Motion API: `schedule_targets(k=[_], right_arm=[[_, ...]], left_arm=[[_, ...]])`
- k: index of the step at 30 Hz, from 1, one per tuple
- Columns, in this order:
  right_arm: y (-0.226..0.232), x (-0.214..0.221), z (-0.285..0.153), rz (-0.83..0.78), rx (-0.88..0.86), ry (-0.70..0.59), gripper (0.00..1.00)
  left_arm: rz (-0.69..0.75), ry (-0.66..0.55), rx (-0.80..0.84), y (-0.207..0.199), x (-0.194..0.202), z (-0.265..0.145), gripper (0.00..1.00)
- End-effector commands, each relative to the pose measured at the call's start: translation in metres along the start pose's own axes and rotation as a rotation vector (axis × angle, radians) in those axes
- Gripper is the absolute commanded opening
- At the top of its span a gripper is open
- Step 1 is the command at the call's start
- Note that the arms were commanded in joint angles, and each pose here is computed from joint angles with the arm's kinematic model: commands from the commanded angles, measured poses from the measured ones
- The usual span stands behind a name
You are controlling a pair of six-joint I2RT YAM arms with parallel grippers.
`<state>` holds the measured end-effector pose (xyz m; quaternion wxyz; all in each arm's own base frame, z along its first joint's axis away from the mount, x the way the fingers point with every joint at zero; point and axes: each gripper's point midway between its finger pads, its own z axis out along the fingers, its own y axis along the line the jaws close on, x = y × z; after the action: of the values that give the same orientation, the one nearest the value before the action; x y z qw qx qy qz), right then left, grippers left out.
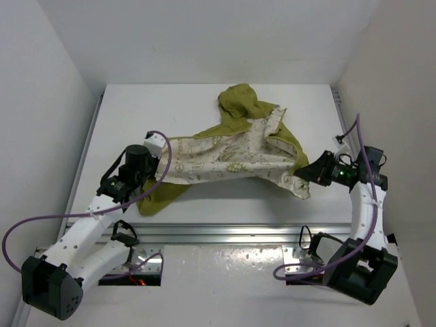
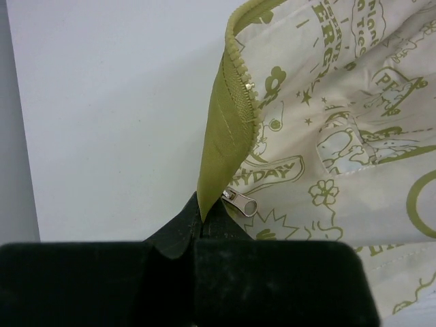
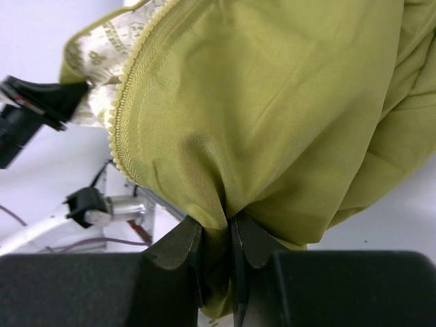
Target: Zip up the jacket
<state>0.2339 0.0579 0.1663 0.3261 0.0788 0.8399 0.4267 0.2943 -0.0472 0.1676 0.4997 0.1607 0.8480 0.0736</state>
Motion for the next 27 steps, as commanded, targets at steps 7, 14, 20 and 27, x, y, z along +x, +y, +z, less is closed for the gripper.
schedule_targets(k=[7,14,20,27], right_arm=[[0.024,-0.030,-0.020,-0.010,-0.111,-0.078,0.23],[0.024,-0.035,-0.029,0.030,-0.138,-0.093,0.19],[0.024,-0.027,-0.021,-0.031,-0.152,-0.090,0.01],[0.047,-0.008,0.011,-0.215,-0.226,-0.072,0.00]], left_arm=[[0.056,0.012,-0.138,0.033,-0.002,-0.006,0.00],[0.070,0.019,-0.154,0.037,0.002,-0.007,0.00],[0.027,-0.056,0.006,0.012,-0.013,-0.010,0.00],[-0.257,-0.340,0.518,-0.069,-0.115,-0.054,0.00]])
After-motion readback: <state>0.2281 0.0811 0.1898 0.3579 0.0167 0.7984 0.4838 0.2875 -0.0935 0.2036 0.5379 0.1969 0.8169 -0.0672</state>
